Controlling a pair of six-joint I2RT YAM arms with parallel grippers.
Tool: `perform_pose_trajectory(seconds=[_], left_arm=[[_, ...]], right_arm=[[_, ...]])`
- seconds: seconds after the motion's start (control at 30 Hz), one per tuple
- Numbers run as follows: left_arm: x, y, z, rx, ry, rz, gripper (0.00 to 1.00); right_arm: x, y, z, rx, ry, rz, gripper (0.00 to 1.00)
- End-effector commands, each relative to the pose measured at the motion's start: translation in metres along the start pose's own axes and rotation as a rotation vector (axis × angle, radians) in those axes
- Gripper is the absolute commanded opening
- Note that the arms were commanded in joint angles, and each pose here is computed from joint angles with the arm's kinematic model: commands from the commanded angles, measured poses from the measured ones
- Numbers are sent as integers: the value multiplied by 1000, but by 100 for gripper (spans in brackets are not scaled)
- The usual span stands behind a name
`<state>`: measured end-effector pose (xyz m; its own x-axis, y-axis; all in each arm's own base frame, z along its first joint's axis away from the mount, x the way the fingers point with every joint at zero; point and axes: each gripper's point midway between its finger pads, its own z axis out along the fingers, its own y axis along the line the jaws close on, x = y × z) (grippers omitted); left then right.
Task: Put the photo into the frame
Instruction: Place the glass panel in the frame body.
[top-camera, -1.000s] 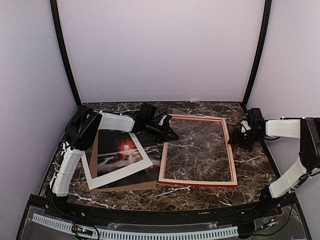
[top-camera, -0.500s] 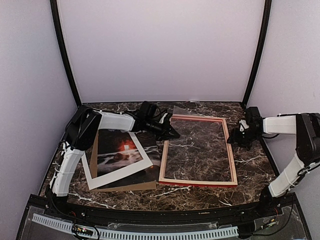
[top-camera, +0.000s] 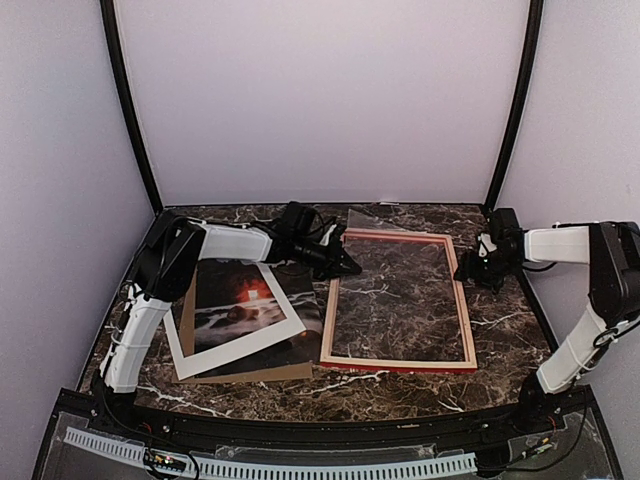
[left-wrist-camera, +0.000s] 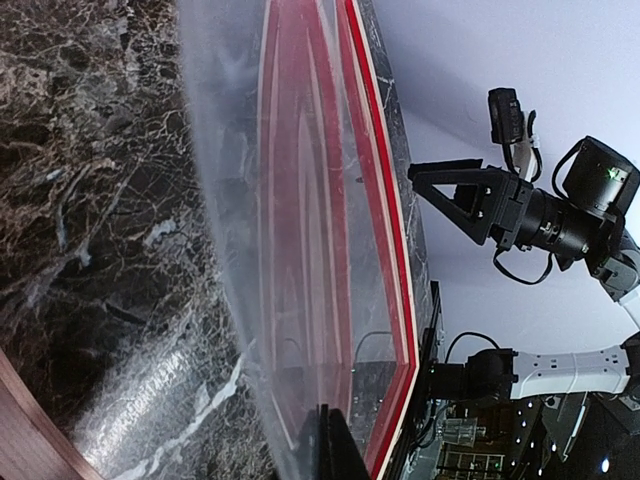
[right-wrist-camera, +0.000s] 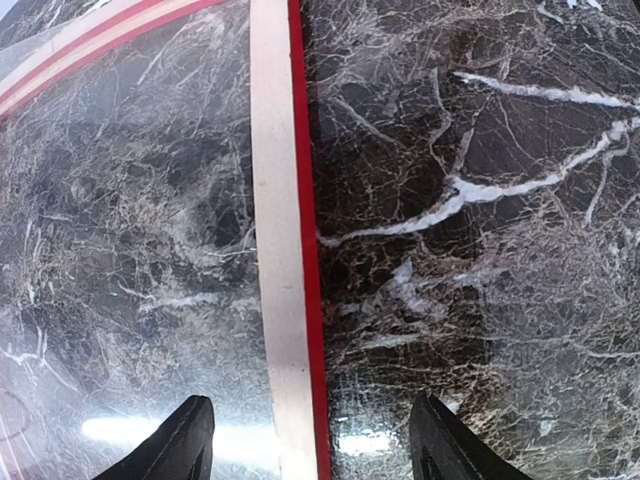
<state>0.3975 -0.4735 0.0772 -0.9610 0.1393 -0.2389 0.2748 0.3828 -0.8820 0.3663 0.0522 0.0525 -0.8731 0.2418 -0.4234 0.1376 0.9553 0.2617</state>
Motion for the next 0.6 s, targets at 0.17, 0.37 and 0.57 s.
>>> perform_pose_trajectory(seconds=[0.17, 0.37, 0.57], left_arm=[[-11, -8, -2, 17, -24, 28, 0], [-10, -6, -1, 11, -21, 18, 0], [-9, -2, -1, 0, -19, 8, 1]], right_arm=[[-11, 4, 1, 0, -27, -9, 68], [-14, 4, -2, 1, -38, -9, 68], [-17, 6, -4, -4, -46, -10, 68]])
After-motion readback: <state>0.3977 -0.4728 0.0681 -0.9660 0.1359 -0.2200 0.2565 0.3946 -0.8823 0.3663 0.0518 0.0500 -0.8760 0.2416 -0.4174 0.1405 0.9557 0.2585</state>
